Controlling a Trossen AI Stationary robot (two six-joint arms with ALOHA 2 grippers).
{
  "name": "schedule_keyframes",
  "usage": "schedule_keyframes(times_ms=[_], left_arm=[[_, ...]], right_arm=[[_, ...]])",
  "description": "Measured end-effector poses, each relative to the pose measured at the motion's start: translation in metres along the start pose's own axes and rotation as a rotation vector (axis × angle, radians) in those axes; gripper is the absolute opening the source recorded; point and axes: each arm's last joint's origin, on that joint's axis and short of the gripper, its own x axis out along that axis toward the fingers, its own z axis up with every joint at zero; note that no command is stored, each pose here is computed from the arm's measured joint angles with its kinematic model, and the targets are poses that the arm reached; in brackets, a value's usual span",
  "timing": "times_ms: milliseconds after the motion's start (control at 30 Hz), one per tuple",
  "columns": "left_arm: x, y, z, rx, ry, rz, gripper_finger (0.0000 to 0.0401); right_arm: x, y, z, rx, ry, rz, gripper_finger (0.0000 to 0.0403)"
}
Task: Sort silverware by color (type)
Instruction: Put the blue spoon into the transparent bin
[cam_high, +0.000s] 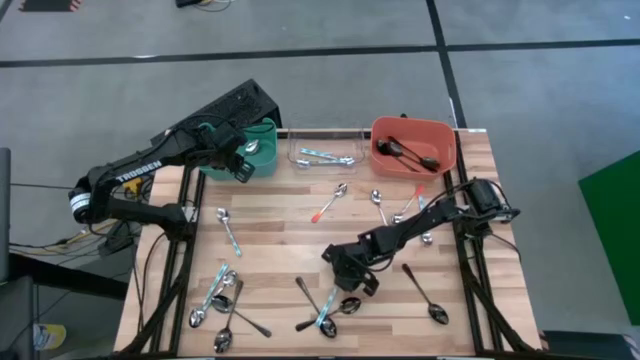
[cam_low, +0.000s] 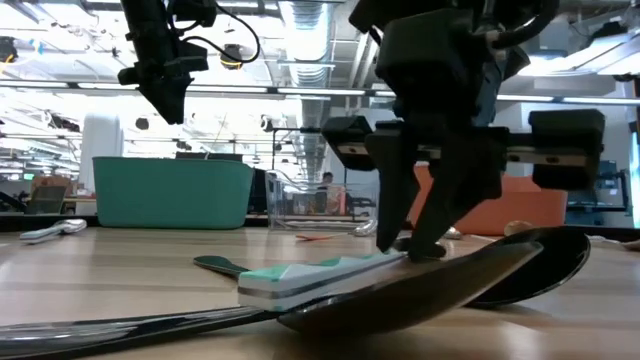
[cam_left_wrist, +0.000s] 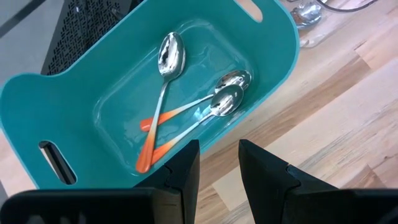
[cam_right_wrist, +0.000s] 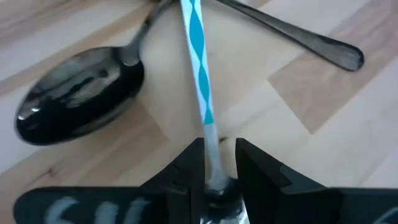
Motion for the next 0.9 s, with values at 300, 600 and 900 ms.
schedule_keyframes(times_ms=[300, 600, 900], left_arm=[[0.0, 0.0, 0.0, 0.0, 0.0, 0.0, 0.01], [0.0, 0.0, 0.0, 0.013, -0.001, 0.0, 0.01], [0.0, 0.0, 0.0, 0.013, 0.0, 0.0, 0.01]], right_arm=[[0.0, -0.001, -0.013, 0.075, 0.088, 0.042, 0.0097], [0.0, -0.003, -0.015, 0.144, 0.094, 0.037, 0.0018], [-0.005, -0.007, -0.008, 0.151, 0.109, 0.043, 0.0018]])
